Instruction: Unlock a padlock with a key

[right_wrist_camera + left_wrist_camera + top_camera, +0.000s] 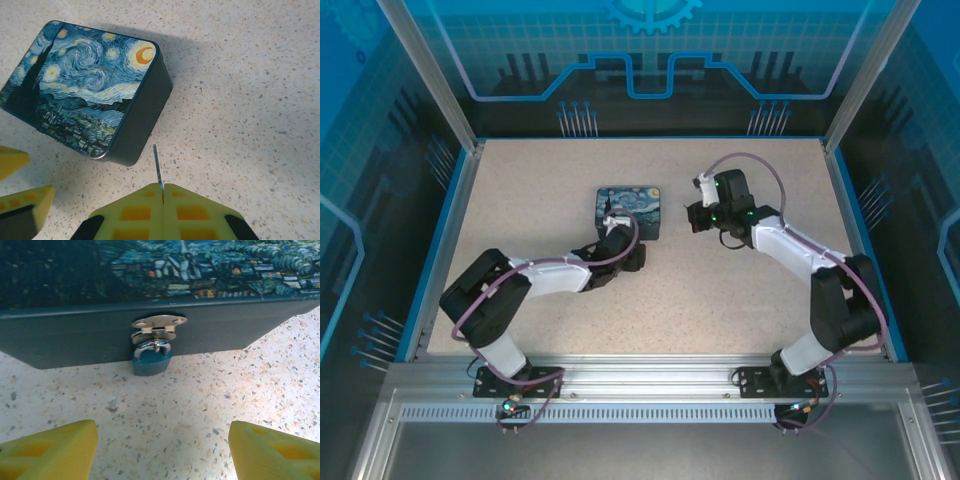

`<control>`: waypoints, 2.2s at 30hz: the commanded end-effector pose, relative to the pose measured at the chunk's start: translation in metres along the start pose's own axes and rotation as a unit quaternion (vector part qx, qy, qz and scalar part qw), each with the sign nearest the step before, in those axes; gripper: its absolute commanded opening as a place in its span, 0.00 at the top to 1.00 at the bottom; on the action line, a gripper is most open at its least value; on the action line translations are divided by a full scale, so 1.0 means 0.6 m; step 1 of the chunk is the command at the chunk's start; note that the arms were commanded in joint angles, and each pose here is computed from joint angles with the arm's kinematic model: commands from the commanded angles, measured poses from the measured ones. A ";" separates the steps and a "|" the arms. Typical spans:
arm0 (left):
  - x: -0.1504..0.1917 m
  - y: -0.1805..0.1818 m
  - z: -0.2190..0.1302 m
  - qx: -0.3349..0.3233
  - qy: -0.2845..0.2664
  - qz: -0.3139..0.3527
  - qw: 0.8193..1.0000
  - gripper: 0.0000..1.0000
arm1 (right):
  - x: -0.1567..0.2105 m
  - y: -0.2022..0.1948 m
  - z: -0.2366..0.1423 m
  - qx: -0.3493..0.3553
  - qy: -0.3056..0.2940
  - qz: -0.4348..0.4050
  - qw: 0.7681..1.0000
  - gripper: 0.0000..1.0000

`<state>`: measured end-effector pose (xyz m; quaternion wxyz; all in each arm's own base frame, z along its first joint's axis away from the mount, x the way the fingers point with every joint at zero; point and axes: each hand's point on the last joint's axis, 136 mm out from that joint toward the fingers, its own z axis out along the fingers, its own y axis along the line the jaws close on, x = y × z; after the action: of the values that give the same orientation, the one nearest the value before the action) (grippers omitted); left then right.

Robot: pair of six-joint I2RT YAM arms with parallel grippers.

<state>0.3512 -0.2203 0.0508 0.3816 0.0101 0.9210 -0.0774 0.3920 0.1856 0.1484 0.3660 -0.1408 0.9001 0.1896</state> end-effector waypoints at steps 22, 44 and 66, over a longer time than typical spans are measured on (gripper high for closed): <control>0.003 0.020 0.067 -0.033 -0.132 0.071 0.988 0.33 | 0.033 -0.023 -0.139 0.056 -0.077 0.022 0.995 1.00; -0.024 0.037 0.092 -0.059 -0.169 0.024 0.984 0.43 | 0.054 -0.029 -0.146 0.063 -0.069 0.012 0.996 1.00; -0.041 0.027 0.095 -0.022 -0.177 0.029 0.984 0.68 | 0.076 -0.027 -0.143 0.056 -0.054 0.010 0.997 1.00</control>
<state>0.4034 -0.2084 0.0212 0.5332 0.0147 0.8453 -0.0314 0.3204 0.1327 0.1719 0.4237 -0.0973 0.8876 0.1520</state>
